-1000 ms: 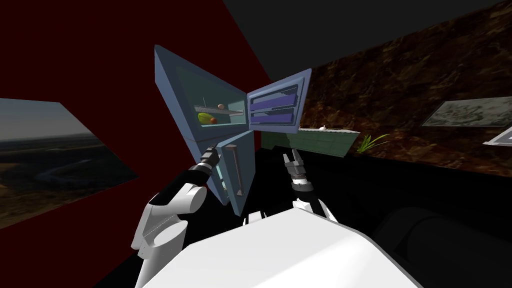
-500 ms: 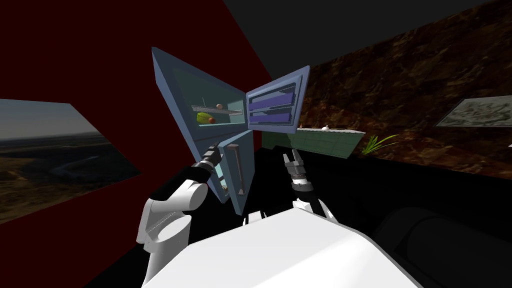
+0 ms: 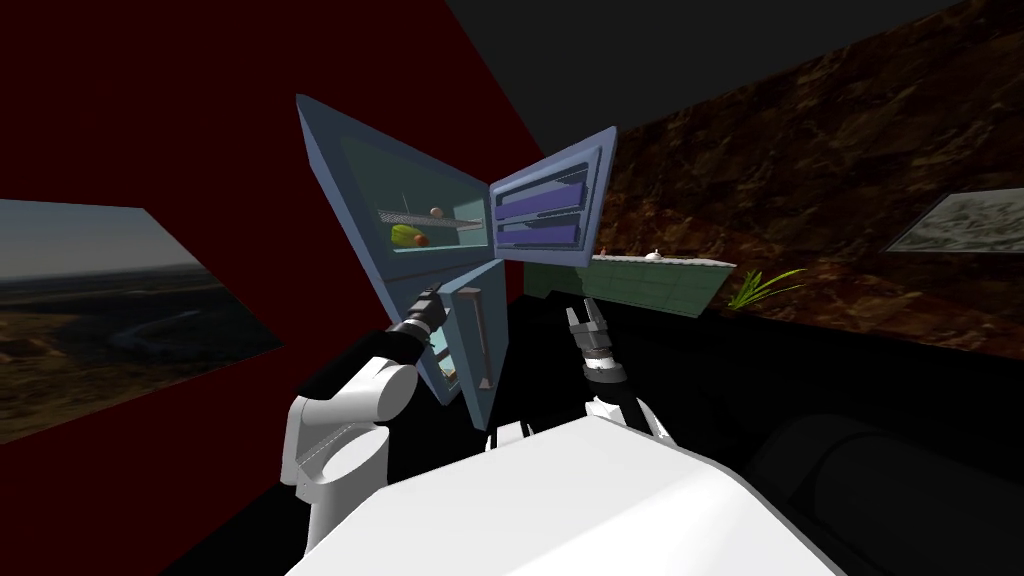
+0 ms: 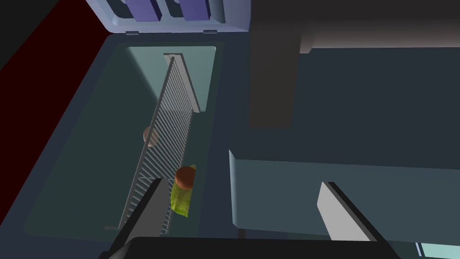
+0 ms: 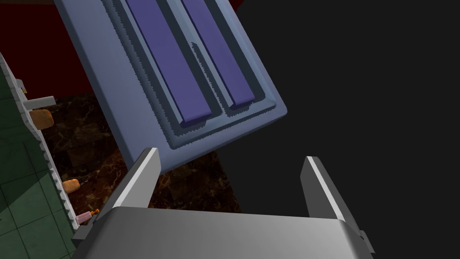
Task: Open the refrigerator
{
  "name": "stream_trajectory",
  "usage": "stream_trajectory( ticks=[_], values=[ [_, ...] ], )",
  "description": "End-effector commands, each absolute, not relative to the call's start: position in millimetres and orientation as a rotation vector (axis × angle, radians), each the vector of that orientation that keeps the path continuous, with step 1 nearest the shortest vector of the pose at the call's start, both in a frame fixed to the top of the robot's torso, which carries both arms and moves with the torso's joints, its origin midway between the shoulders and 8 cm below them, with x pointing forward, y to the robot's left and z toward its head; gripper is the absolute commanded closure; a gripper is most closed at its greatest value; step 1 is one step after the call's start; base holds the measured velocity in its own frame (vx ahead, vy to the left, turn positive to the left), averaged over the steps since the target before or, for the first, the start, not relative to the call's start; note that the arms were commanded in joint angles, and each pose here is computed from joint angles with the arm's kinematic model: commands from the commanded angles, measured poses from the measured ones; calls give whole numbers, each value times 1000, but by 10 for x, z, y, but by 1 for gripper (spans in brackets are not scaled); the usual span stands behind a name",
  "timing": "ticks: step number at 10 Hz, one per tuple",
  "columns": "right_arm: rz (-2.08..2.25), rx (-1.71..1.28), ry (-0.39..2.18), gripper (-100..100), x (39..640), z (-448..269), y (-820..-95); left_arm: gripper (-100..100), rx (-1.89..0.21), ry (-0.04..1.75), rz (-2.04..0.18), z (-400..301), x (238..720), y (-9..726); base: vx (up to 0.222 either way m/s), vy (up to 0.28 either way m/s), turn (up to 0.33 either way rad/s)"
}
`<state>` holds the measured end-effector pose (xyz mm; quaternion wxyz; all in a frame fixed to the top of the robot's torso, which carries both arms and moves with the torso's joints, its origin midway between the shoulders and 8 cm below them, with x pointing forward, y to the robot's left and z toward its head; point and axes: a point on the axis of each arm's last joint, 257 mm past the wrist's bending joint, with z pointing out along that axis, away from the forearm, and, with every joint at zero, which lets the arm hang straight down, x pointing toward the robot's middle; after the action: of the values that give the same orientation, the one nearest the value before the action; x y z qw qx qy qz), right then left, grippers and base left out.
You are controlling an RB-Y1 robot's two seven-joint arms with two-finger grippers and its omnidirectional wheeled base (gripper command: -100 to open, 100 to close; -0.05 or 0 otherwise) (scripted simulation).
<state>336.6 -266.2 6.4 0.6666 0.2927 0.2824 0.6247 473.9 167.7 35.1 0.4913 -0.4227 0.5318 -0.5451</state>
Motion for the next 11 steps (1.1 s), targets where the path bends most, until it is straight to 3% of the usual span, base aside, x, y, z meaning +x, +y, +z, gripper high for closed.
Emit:
stream_trajectory(
  ticks=[1,11],
  values=[
    [1410,661,637,0,3366,64,-2662,-100,-976,1246,-1365,579,4707,1635,11,17,-5],
    [1410,661,637,0,3366,64,-2661,-100,-1018,1206,-1447,716,4629,1526,-4,-16,7]
  ],
)
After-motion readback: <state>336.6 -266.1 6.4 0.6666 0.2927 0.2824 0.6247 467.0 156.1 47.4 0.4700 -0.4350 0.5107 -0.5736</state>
